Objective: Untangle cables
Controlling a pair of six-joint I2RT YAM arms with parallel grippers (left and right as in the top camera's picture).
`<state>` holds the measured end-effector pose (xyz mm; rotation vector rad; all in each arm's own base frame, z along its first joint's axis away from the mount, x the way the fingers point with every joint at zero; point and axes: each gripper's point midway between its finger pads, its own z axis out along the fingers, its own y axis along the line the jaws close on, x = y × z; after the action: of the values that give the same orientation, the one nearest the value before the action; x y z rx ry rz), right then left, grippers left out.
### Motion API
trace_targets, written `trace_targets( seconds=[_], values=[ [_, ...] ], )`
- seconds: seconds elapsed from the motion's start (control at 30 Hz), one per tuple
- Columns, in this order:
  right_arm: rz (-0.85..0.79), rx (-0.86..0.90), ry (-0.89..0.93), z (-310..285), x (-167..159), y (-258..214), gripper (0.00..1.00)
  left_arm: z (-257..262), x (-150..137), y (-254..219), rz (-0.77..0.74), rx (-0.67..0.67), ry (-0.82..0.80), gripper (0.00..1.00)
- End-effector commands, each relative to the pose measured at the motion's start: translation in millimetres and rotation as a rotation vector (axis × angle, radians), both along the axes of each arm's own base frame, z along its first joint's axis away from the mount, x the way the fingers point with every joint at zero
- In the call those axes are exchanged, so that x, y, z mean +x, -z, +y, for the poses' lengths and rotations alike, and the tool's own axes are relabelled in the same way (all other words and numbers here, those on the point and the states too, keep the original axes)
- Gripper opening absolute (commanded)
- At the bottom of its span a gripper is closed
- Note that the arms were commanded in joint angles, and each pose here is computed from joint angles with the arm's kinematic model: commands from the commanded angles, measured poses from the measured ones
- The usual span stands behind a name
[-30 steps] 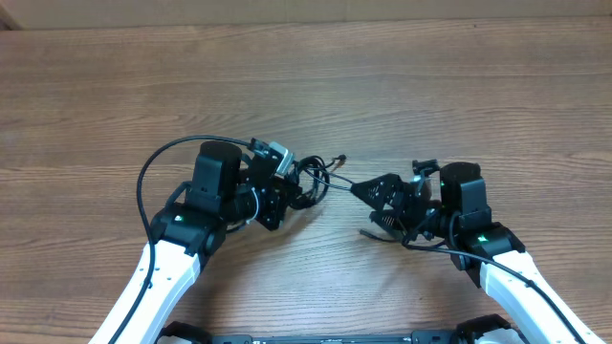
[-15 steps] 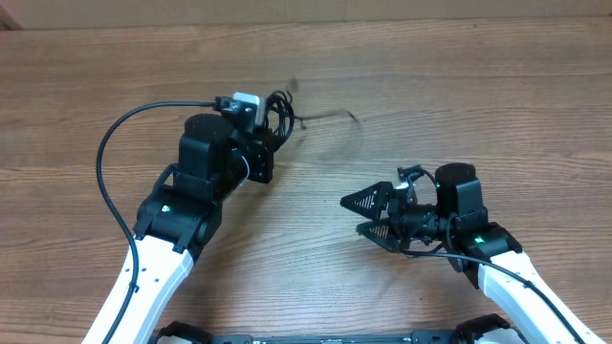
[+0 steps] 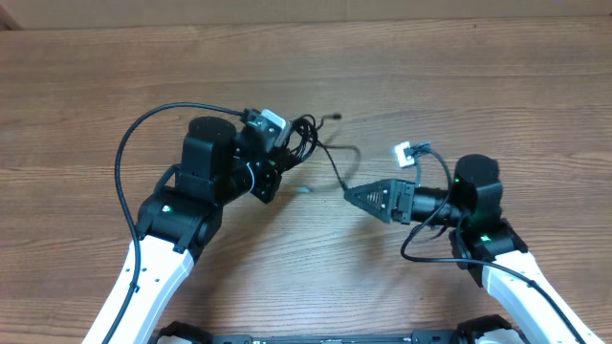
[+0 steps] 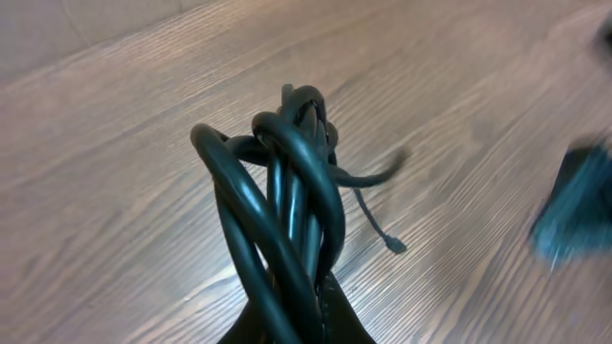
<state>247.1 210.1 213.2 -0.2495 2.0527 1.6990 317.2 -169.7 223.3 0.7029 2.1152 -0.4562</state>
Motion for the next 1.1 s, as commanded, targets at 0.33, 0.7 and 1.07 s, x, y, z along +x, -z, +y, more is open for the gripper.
trace_targets(
  seconds=[0.33, 0.7, 1.07],
  values=[
    [-0.403, -0.013, 0.094, -13, 24, -41, 0.73, -10, -18, -28, -0.136, 0.051, 0.161, 0.04],
    [-0.254, -0.091, 0.306, -29, 67, -6, 0.04, -30, -75, -40, -0.018, -0.062, 0.351, 0.04],
    [-0.143, -0.086, 0.109, -5, 43, 26, 0.04, -40, -97, -41, 0.021, -0.118, 0.47, 0.04]
  ],
)
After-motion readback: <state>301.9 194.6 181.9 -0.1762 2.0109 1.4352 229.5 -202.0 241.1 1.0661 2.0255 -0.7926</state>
